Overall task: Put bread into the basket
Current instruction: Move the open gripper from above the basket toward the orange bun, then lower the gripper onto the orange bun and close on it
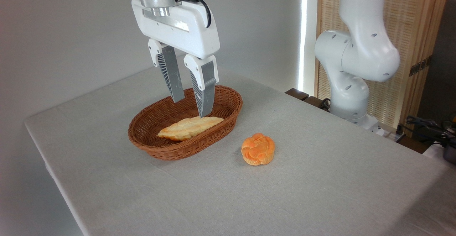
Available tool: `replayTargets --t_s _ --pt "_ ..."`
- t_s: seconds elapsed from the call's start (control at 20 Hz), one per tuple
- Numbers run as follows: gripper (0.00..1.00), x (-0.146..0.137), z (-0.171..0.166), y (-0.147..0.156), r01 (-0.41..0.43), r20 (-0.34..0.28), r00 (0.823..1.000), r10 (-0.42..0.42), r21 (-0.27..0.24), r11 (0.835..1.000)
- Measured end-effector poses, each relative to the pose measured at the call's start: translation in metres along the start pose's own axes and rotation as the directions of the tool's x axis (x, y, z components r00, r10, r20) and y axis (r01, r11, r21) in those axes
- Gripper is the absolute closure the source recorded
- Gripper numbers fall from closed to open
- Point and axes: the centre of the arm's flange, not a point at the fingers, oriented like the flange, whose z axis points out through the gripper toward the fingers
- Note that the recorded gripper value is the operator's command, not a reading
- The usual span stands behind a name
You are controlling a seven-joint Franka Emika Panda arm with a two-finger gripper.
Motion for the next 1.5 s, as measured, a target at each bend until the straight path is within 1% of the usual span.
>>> replayTargets --t_s 0.55,0.75,0.9,1.05,1.15,1.3,1.4,1.5 --pt "0.00 0.000 0.001 -0.001 0.001 0.001 1.000 -0.001 -0.001 1.000" --pt "0.00 0.000 0.011 0.003 -0.003 0.018 1.000 0.003 -0.016 1.000" --pt "0.00 -0.006 0.025 0.013 -0.010 0.044 0.999 0.011 -0.039 0.999" --pt "0.00 -0.019 0.043 0.034 -0.025 0.073 0.997 0.030 -0.065 0.998" --pt "0.00 -0.029 0.055 0.048 -0.042 0.063 0.997 0.046 -0.057 0.997" --pt "0.00 -0.048 0.080 0.069 -0.102 0.051 0.993 0.105 -0.051 0.993" --pt "0.00 -0.057 0.101 0.081 -0.133 0.040 0.990 0.135 -0.043 0.990" --pt "0.00 -0.061 0.127 0.087 -0.148 0.026 0.989 0.148 -0.027 0.989"
